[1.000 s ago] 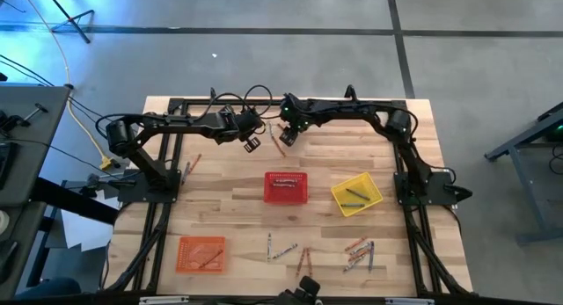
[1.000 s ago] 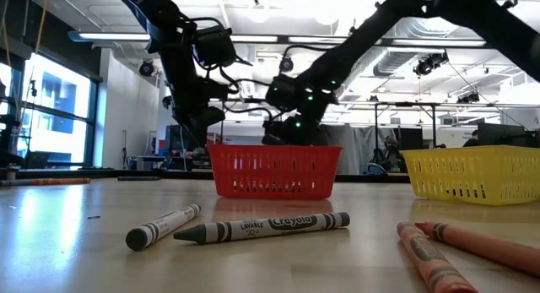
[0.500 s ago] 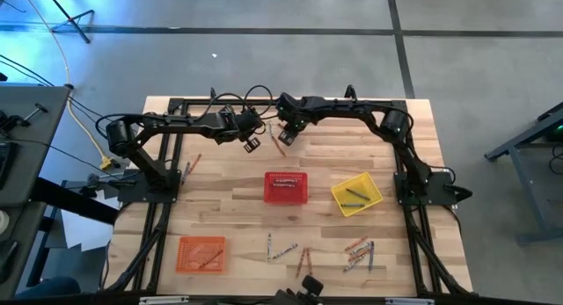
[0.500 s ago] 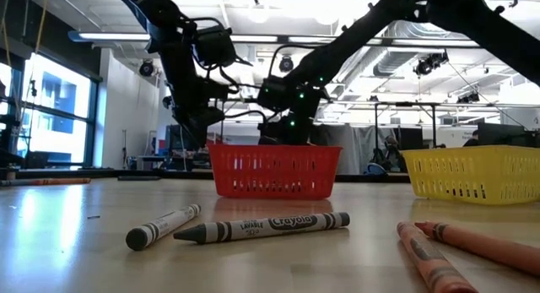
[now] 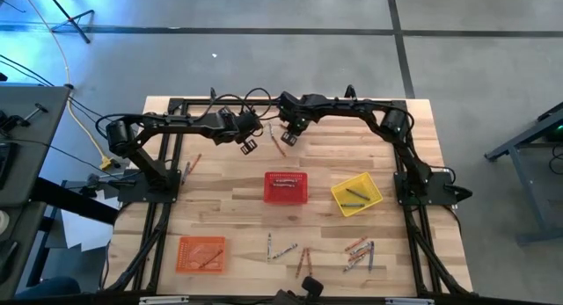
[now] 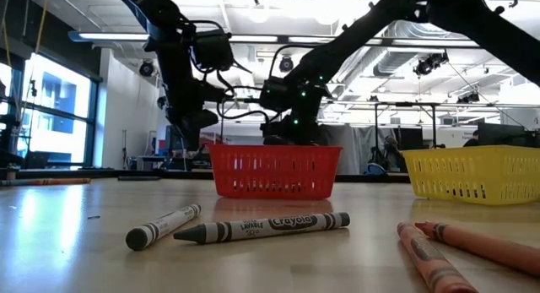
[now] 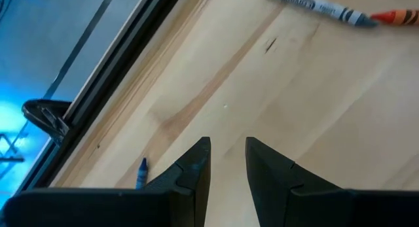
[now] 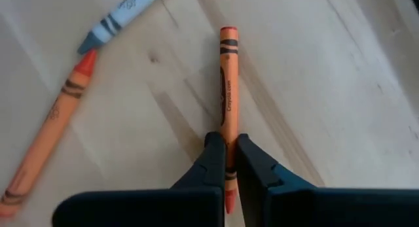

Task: Sort crayons
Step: Put the orange crayon into the orange bin

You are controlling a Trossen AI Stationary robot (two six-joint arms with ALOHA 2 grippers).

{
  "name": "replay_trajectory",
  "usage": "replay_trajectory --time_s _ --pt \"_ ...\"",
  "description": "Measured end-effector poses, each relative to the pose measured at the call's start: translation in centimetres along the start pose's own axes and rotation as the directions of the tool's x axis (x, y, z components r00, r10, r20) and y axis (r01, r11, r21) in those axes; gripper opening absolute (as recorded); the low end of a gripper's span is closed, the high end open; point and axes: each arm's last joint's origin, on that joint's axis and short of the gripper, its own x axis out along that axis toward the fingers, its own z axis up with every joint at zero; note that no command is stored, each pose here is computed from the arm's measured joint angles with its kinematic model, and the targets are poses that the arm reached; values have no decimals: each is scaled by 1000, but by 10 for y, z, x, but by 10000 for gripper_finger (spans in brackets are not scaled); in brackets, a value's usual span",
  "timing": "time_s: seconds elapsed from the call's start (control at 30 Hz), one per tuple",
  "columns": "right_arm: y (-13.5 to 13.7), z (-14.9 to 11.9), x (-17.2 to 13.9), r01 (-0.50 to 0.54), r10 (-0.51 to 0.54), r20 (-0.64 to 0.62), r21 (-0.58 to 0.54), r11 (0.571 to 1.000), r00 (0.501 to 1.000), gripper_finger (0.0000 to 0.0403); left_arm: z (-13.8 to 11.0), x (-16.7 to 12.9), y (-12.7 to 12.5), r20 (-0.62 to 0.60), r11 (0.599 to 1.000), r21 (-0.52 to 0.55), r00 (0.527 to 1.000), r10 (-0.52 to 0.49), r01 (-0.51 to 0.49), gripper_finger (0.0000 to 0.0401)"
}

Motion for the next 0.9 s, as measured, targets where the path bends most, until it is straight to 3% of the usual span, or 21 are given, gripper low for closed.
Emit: replay_trajectory --time_s 0.33,0.5,0.73,0.9 --pt "15 -4 -33 -57 36 -127 -172 983 991 2 -7 -8 -18 8 998 63 1000 -24 23 83" --pt "28 -16 -50 -87 48 -159 -250 964 986 1 -31 -4 -32 18 993 111 999 -44 42 83" --pt "23 -39 -78 -75 43 -139 -233 970 989 1 -73 -15 -33 114 995 -26 989 -96 99 83" --pt "18 -65 -93 -51 42 -65 -152 987 997 1 -88 -37 -34 298 979 -102 944 -139 176 83"
